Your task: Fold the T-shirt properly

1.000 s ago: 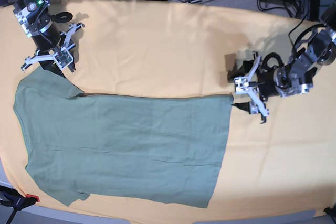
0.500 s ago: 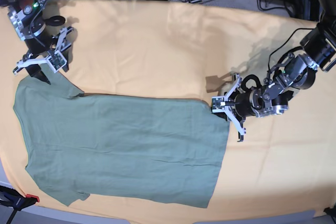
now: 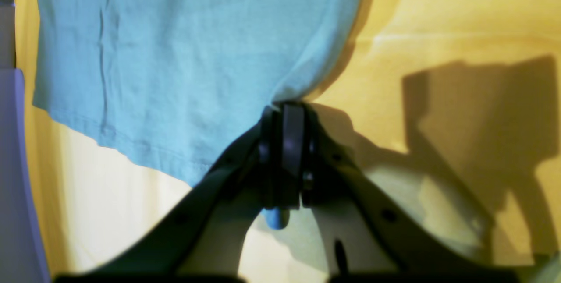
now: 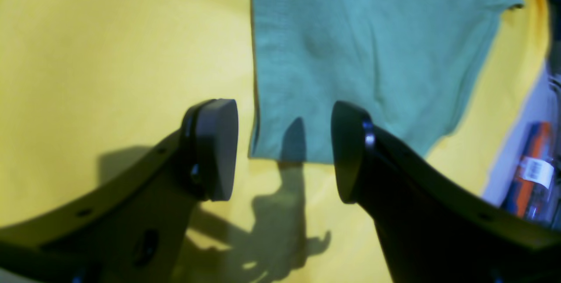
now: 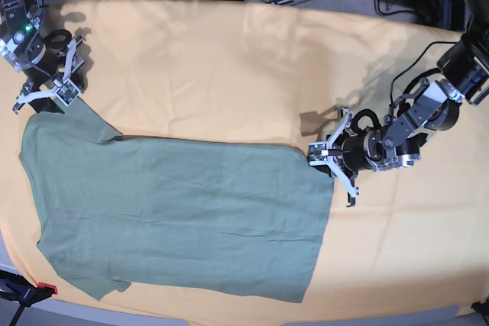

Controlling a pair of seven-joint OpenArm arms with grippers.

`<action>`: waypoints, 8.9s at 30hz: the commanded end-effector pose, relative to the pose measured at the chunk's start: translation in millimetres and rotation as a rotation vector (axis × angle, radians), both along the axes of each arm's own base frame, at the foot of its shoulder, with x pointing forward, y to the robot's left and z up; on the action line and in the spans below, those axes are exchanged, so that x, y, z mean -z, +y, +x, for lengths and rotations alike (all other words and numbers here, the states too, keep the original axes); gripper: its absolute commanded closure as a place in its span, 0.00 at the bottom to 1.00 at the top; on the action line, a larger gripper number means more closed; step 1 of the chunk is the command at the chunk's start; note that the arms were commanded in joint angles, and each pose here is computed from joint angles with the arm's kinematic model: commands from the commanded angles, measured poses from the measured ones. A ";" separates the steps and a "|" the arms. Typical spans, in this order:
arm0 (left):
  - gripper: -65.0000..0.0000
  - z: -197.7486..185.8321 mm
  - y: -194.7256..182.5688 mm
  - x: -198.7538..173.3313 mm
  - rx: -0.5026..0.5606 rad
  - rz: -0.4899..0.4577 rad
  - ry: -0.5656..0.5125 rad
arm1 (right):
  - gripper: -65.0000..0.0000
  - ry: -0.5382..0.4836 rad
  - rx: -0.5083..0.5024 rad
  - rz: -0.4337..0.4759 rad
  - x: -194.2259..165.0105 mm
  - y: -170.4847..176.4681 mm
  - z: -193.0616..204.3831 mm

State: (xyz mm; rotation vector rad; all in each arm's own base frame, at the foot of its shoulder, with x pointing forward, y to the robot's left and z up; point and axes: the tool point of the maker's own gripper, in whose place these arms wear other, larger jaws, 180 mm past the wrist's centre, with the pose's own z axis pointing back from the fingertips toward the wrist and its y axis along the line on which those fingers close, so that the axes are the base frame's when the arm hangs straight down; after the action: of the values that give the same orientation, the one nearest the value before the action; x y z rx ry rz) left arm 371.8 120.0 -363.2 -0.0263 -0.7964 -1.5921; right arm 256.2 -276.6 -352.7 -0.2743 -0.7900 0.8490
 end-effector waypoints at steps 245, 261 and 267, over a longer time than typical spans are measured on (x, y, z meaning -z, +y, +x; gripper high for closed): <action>0.40 -72.0 43.9 -66.6 0.017 0.162 -0.031 | 0.54 0.273 -0.052 -0.118 -6.0 -45.0 -58.2; 0.40 -72.2 42.9 -67.0 0.020 0.158 -0.031 | 0.58 0.241 -0.030 -0.095 -5.6 -50.3 -53.0; 0.40 -72.3 43.2 -66.8 0.019 0.159 -0.031 | 0.50 0.208 0.011 -0.066 -9.0 -50.9 -47.7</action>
State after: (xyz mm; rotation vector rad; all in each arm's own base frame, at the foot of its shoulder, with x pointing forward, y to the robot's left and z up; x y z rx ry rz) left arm 291.6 161.7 -308.7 0.0822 -0.6571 -1.6829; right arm 199.3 -324.0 -354.7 -0.2204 -0.5430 0.8600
